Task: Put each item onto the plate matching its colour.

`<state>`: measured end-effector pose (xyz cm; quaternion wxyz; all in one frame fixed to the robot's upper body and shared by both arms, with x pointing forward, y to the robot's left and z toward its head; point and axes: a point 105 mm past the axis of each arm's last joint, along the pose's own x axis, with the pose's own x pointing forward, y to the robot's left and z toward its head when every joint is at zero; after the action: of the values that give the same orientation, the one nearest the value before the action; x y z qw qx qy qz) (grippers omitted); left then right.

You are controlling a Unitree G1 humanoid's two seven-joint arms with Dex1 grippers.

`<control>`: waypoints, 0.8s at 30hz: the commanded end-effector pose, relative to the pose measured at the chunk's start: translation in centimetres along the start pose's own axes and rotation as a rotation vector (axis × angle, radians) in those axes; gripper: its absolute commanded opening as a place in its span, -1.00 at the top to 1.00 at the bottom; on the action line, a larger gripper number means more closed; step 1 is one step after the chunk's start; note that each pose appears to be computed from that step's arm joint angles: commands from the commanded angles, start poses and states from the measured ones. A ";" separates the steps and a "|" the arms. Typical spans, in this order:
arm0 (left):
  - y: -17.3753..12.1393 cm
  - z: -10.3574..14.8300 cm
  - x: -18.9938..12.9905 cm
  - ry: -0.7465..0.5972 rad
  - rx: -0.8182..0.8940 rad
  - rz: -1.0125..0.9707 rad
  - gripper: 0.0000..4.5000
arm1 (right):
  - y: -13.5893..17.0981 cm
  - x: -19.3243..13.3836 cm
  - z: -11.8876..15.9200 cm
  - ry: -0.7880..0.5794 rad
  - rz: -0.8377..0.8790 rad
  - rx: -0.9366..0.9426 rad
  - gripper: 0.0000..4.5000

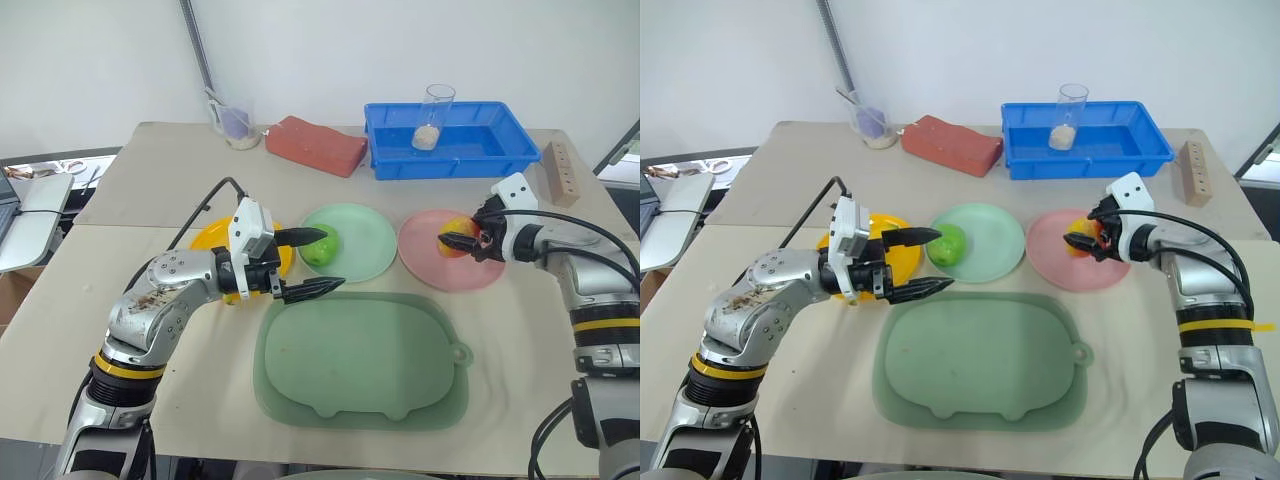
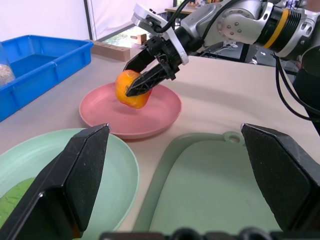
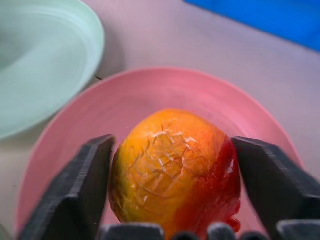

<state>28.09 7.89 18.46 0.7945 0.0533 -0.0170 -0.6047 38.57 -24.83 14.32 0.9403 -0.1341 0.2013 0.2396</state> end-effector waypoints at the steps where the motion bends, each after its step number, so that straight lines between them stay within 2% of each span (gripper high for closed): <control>1: -0.1 0.8 -0.4 -0.014 0.043 0.007 -1.00 | -0.6 -0.9 1.5 -0.041 -0.015 -0.037 -0.98; 4: 0.3 0.6 -1.3 0.003 0.039 0.059 -1.00 | -0.8 -1.9 2.2 -0.069 -0.028 -0.071 -0.98; 9: 2.6 -0.1 -4.2 0.037 0.024 0.269 -1.00 | 0.7 -5.0 5.1 -0.248 0.009 -0.070 -0.98; 12: 5.3 -0.9 -7.1 0.048 0.007 0.538 -1.00 | 1.2 -7.2 5.5 -0.355 -0.060 -0.097 -0.98; 14: 7.7 -1.4 -9.5 0.050 -0.004 0.752 -1.00 | -0.3 -8.3 5.2 -0.424 -0.218 -0.040 -0.98; 16: 10.2 -1.9 -13.0 0.049 0.000 0.997 -1.00 | -2.3 -9.5 4.0 -0.463 -0.405 0.015 -0.98; 19: 12.9 -2.2 -18.9 0.024 0.014 1.329 -1.00 | -5.3 -11.1 0.9 -0.438 -0.688 0.052 -0.98; 22: 14.0 -3.3 -23.2 0.036 0.016 1.529 -1.00 | -7.3 -11.8 -2.6 -0.371 -0.887 0.088 -0.98; 24: 14.3 -4.2 -24.5 0.054 0.017 1.590 -1.00 | -8.0 -12.0 -4.6 -0.341 -0.974 0.111 -0.98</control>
<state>35.68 34.51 15.68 0.9923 0.0311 -0.0111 0.1196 32.05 -36.82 15.72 0.9788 -0.1039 0.0041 -0.1766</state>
